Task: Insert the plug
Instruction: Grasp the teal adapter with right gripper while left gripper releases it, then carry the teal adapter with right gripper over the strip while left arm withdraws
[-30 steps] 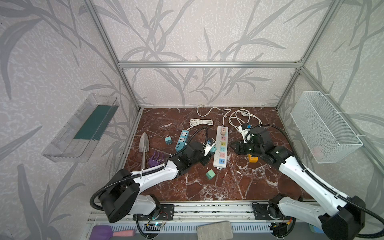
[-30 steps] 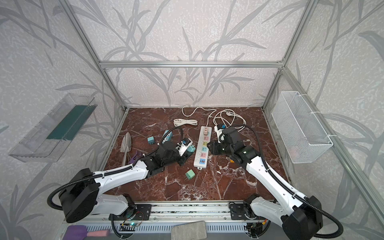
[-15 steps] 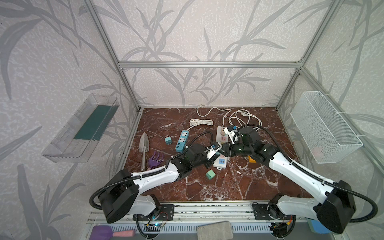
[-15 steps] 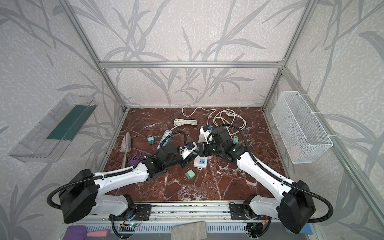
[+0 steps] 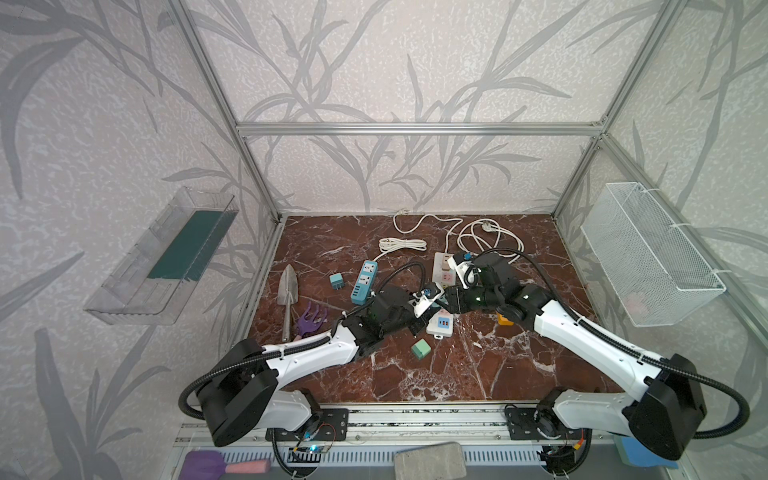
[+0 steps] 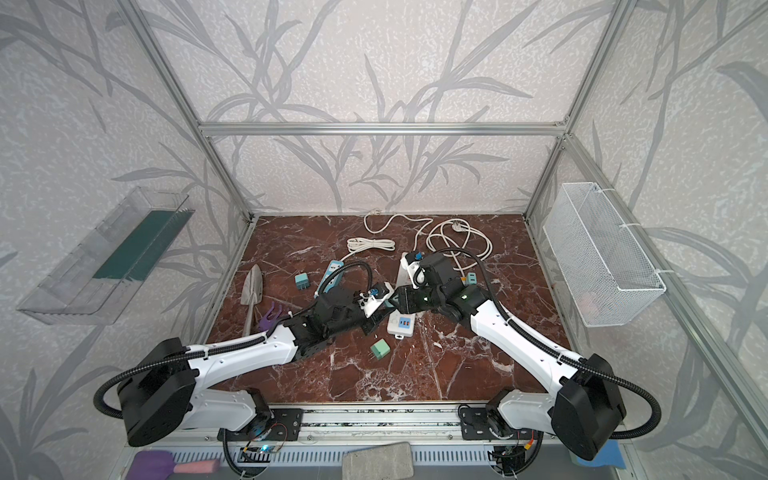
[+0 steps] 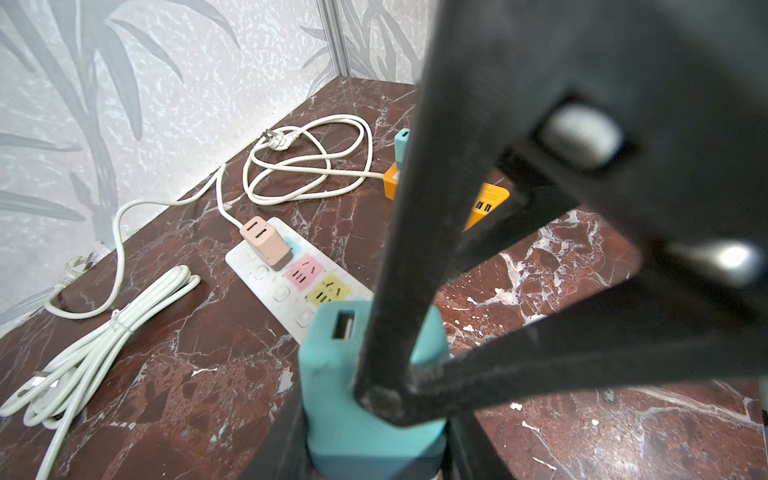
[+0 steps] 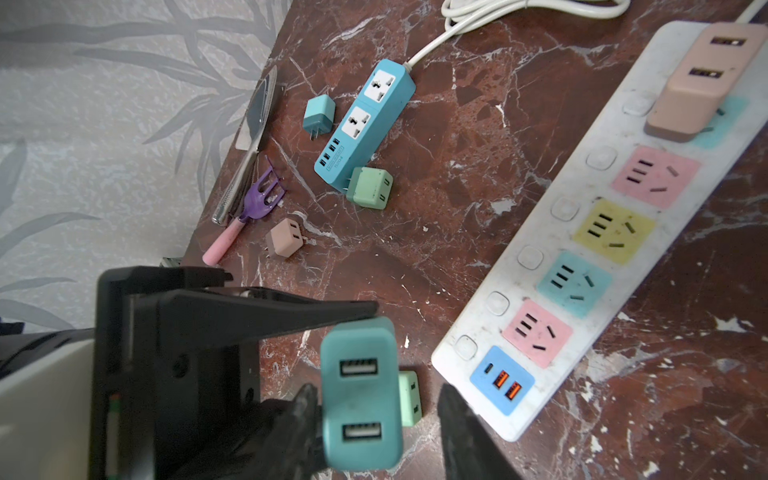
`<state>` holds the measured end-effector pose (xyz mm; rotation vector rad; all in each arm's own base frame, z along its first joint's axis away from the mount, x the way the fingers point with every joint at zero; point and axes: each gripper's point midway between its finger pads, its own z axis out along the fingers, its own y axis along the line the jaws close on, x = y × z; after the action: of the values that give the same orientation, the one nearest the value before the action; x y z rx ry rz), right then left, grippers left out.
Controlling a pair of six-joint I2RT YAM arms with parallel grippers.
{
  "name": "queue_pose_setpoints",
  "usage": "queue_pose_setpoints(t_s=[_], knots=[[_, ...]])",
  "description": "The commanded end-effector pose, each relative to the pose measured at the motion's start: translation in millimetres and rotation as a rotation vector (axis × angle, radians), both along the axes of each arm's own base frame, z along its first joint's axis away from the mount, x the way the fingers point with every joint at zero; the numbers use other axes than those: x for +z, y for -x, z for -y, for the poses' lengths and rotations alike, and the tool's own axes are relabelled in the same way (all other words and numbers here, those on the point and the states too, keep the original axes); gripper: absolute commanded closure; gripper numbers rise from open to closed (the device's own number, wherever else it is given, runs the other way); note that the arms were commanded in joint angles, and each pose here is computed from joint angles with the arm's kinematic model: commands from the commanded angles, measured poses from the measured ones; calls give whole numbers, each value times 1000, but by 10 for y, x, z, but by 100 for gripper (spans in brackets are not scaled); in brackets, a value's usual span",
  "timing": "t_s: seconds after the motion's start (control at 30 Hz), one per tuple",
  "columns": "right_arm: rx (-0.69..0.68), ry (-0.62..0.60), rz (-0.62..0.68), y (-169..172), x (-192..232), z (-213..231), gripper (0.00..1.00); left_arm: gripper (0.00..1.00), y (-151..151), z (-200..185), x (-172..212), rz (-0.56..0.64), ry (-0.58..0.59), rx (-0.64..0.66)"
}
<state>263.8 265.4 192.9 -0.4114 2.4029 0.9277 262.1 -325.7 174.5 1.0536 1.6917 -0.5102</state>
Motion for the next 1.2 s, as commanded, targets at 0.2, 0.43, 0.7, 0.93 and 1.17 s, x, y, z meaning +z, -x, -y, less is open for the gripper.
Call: queue_pose_setpoints(t_s=[0.2, 0.43, 0.7, 0.93, 1.17], knots=[[35, -50, -28, 12, 98, -137, 75, 100, -36, 46, 252, 65, 44, 2], [42, -42, -42, -3, 56, -164, 69, 100, -27, 52, 287, 69, 57, 0], [36, -42, -24, -22, 111, -152, 97, 92, -21, 59, 322, 72, 66, 1], [-48, -25, 34, -159, 206, -63, 100, 47, -75, -11, 409, 100, 67, 53], [-245, 162, 103, -489, 208, 264, 100, 26, -247, -283, 766, 169, 147, 243]])
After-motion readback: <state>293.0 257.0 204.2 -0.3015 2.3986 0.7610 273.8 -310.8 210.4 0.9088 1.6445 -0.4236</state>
